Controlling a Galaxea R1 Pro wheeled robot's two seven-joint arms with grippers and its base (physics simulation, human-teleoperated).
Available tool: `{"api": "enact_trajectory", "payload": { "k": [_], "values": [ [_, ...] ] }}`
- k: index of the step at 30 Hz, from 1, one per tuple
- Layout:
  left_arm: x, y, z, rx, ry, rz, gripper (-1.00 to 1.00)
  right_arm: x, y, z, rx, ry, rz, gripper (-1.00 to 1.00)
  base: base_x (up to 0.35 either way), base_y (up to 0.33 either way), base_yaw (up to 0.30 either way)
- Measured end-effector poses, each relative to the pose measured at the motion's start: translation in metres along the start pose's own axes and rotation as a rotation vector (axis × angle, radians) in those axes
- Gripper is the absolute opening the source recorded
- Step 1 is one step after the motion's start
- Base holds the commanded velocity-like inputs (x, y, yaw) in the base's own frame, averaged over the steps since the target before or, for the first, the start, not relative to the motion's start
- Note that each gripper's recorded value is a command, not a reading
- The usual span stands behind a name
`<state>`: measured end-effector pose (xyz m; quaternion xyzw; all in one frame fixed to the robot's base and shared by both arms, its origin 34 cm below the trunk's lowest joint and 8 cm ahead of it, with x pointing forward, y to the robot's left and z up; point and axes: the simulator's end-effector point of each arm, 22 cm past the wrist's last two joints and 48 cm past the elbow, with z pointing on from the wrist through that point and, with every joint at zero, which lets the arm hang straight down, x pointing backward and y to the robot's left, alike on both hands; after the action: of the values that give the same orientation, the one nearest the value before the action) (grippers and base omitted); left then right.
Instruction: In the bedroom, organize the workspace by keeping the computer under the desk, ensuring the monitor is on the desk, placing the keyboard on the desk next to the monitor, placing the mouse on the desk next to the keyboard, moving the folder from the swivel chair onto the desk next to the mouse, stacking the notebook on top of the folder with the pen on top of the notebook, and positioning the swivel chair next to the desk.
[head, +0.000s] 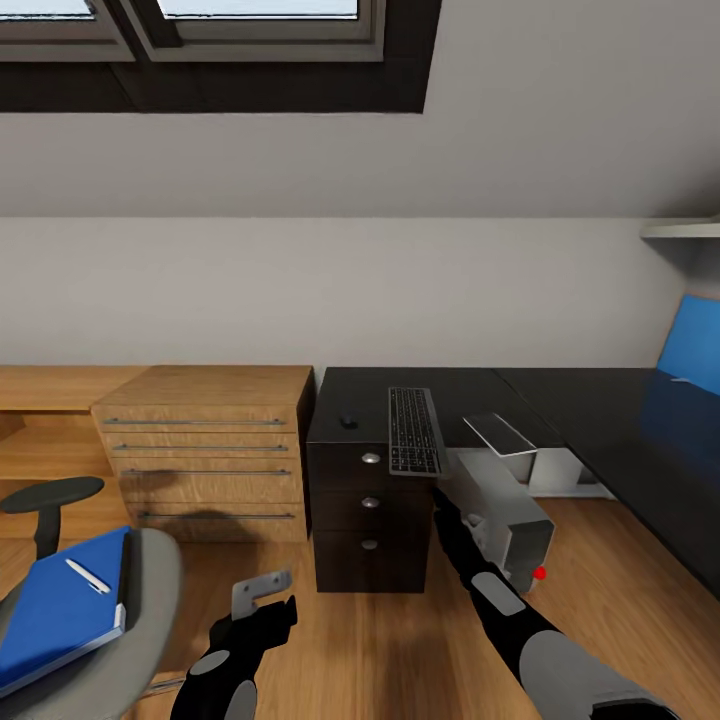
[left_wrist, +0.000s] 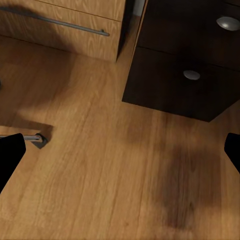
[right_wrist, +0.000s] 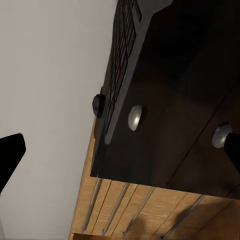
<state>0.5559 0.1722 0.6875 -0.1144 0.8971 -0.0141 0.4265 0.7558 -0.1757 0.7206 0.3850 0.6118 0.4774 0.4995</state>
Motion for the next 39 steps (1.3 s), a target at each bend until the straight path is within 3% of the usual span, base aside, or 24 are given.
{"api": "enact_trajectory", "payload": {
  "k": [4,9,10,11,16,29,39],
  "values": [
    [0.002,-0.004,0.0,0.008,0.003,0.01,1.0,0.0,0.001,0.001,0.002,-0.018,0.024,1.0,0.0,0.0,0.0],
    [0.003,-0.009,-0.001,0.018,0.004,0.023,1.0,-0.003,0.003,0.002,0.002,-0.08,0.152,1.0,0.0,0.0,0.0],
    [0.004,-0.009,-0.001,0.019,0.005,0.025,1.0,-0.002,0.002,0.002,0.009,-0.11,0.228,1.0,0.0,0.0,0.0],
    [0.004,-0.009,-0.001,0.02,0.005,0.026,1.0,0.0,0.002,0.002,0.012,-0.12,0.254,1.0,0.0,0.0,0.0],
    [0.007,-0.01,-0.001,0.023,0.021,0.035,1.0,0.009,0.003,0.002,0.015,-0.131,0.307,1.0,0.0,0.0,0.0],
    [0.008,-0.01,-0.002,0.024,0.028,0.039,1.0,0.006,0.002,0.002,0.017,-0.136,0.308,1.0,0.003,0.0,0.0],
    [0.009,-0.01,-0.002,0.023,0.027,0.041,1.0,0.009,-0.014,-0.004,0.054,-0.133,0.31,1.0,0.19,0.0,0.0]
  ]
}}
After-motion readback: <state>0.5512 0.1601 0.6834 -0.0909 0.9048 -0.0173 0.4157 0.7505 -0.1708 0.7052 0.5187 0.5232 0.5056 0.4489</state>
